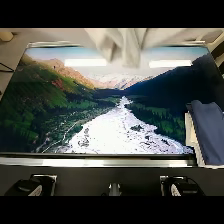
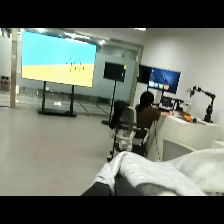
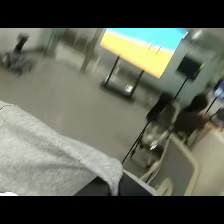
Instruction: Fold the shirts.
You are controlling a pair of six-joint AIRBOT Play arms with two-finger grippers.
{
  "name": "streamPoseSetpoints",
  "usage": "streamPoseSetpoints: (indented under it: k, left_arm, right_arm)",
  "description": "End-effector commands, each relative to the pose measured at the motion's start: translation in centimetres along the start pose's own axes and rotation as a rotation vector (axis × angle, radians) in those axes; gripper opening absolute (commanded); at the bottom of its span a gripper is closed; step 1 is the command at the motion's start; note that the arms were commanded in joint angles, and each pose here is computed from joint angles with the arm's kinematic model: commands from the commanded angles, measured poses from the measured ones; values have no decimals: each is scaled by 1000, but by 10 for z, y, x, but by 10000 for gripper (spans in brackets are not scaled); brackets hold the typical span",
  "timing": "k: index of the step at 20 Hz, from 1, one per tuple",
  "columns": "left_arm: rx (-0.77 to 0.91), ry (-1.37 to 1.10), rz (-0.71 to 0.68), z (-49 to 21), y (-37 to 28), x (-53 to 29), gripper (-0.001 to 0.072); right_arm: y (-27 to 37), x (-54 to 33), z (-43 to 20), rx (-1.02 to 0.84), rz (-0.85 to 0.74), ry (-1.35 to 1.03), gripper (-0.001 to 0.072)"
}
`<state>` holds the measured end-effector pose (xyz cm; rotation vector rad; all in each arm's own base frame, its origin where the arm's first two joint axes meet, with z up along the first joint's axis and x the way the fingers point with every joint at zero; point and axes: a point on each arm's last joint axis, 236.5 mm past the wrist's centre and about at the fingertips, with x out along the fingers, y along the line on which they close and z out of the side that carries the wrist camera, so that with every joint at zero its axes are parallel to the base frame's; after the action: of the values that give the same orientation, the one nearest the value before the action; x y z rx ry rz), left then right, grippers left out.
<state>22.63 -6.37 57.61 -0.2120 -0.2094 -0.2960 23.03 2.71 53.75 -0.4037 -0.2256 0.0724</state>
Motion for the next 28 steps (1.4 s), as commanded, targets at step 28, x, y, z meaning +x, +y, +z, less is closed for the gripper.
streamPoseSetpoints:
  k: [28]
  left_arm:
    - [167,-153,314,19,76,-3,21]
  right_arm:
    - [-1,4,-79,-79,32,364,17]
